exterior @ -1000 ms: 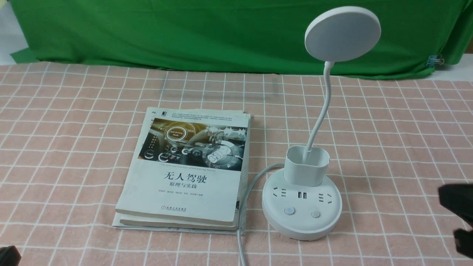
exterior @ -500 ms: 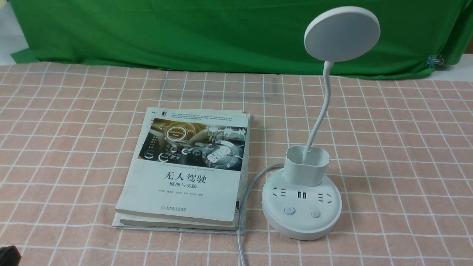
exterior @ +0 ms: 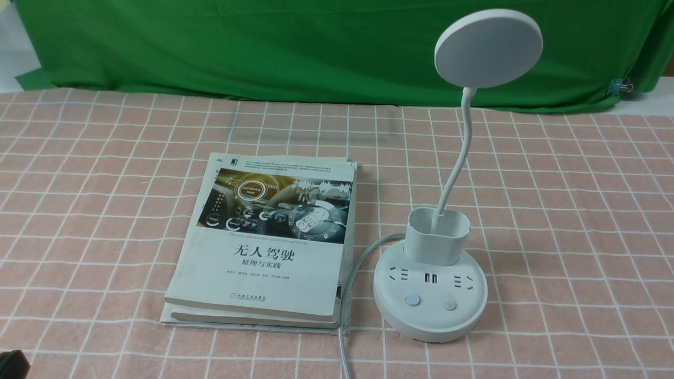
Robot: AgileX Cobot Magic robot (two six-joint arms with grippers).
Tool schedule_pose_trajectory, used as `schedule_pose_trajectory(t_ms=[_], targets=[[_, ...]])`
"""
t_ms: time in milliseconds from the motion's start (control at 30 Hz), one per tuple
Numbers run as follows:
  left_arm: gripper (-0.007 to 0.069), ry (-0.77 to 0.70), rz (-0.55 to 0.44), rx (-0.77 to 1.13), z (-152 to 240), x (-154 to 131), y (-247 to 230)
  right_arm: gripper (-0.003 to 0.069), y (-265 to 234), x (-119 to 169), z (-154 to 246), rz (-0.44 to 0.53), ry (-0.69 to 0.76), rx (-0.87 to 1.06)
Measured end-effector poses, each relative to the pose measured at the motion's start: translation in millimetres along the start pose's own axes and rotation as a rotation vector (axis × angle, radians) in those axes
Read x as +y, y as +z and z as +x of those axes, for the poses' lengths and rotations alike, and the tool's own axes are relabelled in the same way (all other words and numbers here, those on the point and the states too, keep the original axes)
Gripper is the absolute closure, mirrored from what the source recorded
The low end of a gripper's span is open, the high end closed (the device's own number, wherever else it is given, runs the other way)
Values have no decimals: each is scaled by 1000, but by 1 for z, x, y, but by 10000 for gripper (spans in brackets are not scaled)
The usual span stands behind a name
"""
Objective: Turn off the table lamp on the pink coffee tablecloth by hand.
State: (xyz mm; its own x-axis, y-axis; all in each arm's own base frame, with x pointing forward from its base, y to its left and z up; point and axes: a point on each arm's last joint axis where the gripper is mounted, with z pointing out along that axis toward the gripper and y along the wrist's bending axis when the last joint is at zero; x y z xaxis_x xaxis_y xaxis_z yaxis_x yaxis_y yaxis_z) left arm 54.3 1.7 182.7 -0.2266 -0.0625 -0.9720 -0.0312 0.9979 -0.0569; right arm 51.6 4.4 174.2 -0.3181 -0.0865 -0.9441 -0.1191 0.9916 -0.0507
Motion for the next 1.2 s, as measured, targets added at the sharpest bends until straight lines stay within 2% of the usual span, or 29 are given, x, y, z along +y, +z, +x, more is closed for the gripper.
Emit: schedule_pose_trajectory(t_ms=[1200], targets=[[619, 1, 0, 0, 0, 0, 0, 518, 0, 0, 0, -1, 2, 0]])
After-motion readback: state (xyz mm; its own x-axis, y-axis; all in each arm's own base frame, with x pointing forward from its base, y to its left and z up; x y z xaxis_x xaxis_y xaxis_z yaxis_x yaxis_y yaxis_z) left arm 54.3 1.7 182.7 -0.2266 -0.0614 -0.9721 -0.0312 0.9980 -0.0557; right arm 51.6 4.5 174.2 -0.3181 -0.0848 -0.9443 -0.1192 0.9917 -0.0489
